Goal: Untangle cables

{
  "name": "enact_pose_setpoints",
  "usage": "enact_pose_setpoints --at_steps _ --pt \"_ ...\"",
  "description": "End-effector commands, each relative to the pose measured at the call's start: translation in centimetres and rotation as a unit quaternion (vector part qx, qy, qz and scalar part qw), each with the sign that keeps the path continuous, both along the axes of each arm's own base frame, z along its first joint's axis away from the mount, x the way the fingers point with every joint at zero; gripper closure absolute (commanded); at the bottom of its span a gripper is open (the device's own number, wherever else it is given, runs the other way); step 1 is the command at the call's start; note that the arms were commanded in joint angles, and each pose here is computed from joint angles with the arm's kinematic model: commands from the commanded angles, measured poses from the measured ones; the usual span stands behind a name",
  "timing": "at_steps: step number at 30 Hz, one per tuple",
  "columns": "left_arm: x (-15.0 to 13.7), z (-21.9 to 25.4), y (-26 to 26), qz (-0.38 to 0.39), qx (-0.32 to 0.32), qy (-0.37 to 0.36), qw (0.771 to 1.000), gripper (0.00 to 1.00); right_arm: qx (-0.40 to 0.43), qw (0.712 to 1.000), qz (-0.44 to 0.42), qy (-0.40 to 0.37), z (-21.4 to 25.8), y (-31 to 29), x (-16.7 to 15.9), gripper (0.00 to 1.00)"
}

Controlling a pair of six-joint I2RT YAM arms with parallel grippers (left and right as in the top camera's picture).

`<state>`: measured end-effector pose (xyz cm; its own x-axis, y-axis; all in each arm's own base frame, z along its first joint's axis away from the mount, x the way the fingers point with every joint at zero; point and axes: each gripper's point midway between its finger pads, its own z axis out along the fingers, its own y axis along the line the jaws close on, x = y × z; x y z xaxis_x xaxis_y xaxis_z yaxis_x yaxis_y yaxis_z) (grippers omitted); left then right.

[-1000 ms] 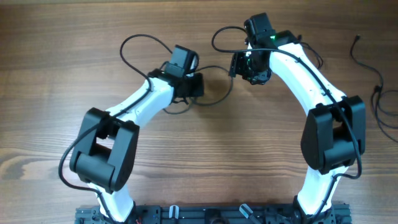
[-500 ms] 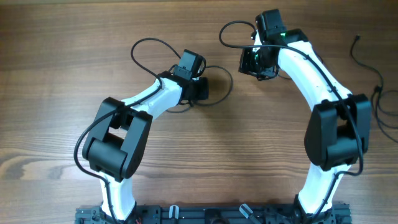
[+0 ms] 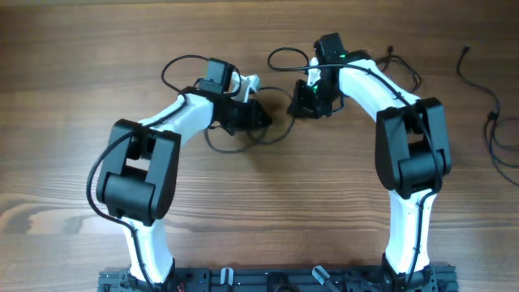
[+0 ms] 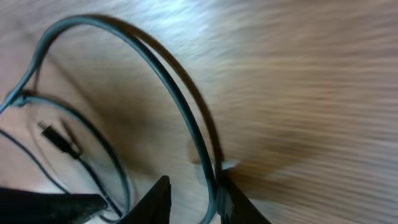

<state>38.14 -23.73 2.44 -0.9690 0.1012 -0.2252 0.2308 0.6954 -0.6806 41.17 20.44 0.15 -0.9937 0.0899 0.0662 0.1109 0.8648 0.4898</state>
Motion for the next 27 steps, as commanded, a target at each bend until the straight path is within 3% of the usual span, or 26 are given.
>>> enact_pose_setpoints --at_steps 1,10,13,17,19,21,23,27 --pt "-0.3 0.3 0.5 -0.01 -0.042 0.014 0.999 0.74 -0.002 0.999 0.031 0.032 -2.7 2.3 -2.1 0.75" --pt "-0.1 2.4 2.5 0.011 -0.076 0.032 0.997 0.69 0.001 0.998 0.06 0.021 -2.6 5.7 -3.3 0.77" --pt "1.6 5.2 4.6 0.046 -0.059 -0.011 0.997 0.65 -0.012 0.998 0.056 0.017 -2.8 5.1 -3.1 0.67" --pt "4.5 9.0 11.8 0.185 0.033 -0.064 0.98 0.62 -0.022 0.998 0.055 0.018 -3.0 4.8 -3.1 0.52" --pt "4.9 9.8 17.4 0.291 0.102 -0.059 0.949 0.59 -0.023 0.998 0.055 0.023 -3.0 4.7 -3.3 0.51" --pt "4.6 10.6 21.7 0.359 0.131 -0.054 0.922 0.37 -0.023 0.998 0.059 0.023 -3.0 5.1 -3.6 0.51" --pt "4.1 10.5 24.6 0.389 0.136 -0.04 0.91 0.0 -0.023 0.997 0.071 0.02 -3.0 6.0 -4.0 0.51" --pt "2.6 9.2 28.1 0.422 0.155 -0.001 0.893 0.0 -0.072 0.993 0.094 -0.026 -3.7 7.6 -4.1 0.44"
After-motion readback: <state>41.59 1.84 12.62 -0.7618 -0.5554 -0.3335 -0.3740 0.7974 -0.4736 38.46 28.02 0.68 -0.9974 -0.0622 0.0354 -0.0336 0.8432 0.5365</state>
